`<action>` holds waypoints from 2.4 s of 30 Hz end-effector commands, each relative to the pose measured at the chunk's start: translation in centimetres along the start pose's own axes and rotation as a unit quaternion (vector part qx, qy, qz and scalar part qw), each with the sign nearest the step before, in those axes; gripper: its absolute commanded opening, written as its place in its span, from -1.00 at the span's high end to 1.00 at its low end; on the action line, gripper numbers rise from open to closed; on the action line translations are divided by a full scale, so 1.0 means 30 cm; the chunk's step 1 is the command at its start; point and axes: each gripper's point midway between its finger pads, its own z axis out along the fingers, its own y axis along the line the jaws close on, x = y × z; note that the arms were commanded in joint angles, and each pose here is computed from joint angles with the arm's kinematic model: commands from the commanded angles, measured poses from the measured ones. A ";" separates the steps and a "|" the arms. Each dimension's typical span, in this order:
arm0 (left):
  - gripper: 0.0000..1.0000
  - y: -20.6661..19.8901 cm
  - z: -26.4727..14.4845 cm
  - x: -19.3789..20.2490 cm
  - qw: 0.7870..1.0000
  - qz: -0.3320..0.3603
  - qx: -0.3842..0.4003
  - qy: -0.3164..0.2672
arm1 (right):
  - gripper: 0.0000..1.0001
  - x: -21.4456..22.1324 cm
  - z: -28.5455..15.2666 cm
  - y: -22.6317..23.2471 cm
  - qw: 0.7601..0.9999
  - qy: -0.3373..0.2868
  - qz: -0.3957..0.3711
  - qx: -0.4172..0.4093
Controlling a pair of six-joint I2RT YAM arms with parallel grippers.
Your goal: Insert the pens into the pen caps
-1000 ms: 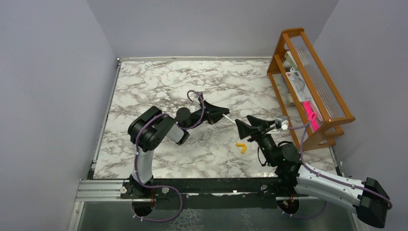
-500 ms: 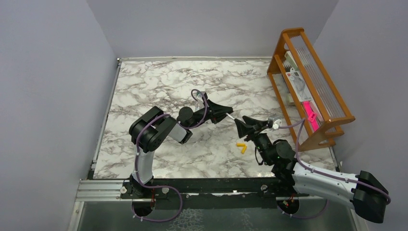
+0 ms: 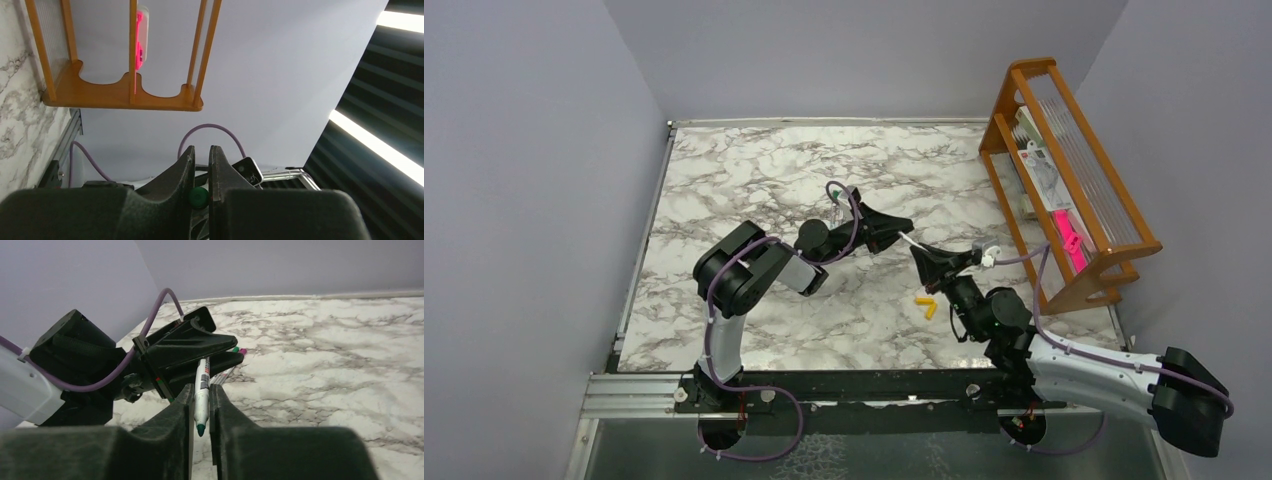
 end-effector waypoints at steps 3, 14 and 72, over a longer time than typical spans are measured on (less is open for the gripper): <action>1.00 -0.147 -0.025 0.118 0.991 0.066 0.096 0.069 | 0.96 -0.081 0.029 0.043 0.999 -0.025 -0.003 -0.020; -0.32 -0.097 -0.025 0.025 0.983 0.144 0.081 0.075 | 0.97 -0.033 0.043 0.084 0.995 0.075 -0.046 -0.036; 1.00 -0.126 -0.281 0.256 0.773 0.569 0.125 0.249 | 0.12 -0.096 0.142 0.187 0.917 0.269 0.021 -0.295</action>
